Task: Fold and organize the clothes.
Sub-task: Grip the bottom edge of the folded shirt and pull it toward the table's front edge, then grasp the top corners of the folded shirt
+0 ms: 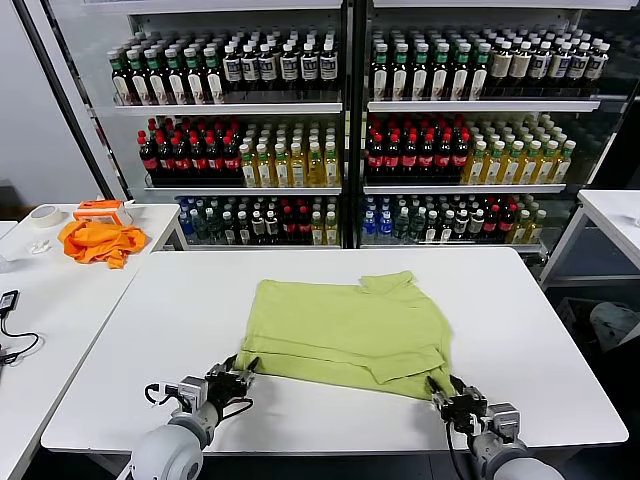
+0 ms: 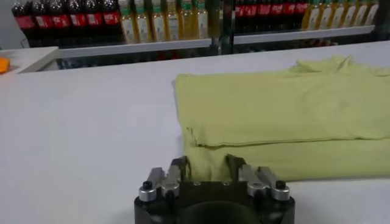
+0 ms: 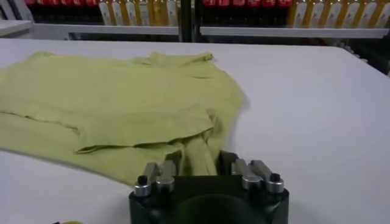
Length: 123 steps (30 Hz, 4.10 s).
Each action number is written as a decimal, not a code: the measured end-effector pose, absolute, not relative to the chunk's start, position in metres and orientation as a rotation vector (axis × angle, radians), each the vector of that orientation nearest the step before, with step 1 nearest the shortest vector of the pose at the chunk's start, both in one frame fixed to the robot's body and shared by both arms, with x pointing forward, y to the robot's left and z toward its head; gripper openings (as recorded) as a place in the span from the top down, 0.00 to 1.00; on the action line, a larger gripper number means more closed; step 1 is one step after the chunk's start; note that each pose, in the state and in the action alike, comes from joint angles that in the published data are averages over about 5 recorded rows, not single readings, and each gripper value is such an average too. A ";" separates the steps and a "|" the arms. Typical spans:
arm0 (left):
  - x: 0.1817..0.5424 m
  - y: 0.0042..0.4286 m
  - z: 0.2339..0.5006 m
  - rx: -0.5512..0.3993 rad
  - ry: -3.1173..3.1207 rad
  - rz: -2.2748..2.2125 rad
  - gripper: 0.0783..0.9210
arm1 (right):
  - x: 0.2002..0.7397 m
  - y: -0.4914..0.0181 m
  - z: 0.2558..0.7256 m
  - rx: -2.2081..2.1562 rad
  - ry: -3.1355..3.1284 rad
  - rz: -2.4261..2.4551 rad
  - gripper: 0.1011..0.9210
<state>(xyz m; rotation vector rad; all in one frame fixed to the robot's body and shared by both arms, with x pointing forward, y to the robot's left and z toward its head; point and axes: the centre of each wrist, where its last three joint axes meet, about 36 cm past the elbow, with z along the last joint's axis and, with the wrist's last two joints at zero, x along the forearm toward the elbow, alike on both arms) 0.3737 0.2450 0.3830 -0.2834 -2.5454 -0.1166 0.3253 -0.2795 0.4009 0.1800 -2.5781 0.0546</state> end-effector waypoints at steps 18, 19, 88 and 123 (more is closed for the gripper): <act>0.321 0.251 0.407 -0.237 -2.518 -0.148 0.99 | 0.286 -0.275 0.421 0.243 -2.577 0.118 0.98; 0.316 0.252 0.410 -0.233 -2.517 -0.152 0.99 | 0.283 -0.274 0.422 0.246 -2.576 0.121 0.98; 0.509 0.298 0.398 -0.326 -2.562 -0.092 0.12 | 0.554 -0.203 0.402 0.172 -2.602 0.013 0.12; 0.514 0.303 0.380 -0.354 -2.526 0.004 0.79 | 0.573 -0.188 0.390 0.187 -2.574 0.037 0.87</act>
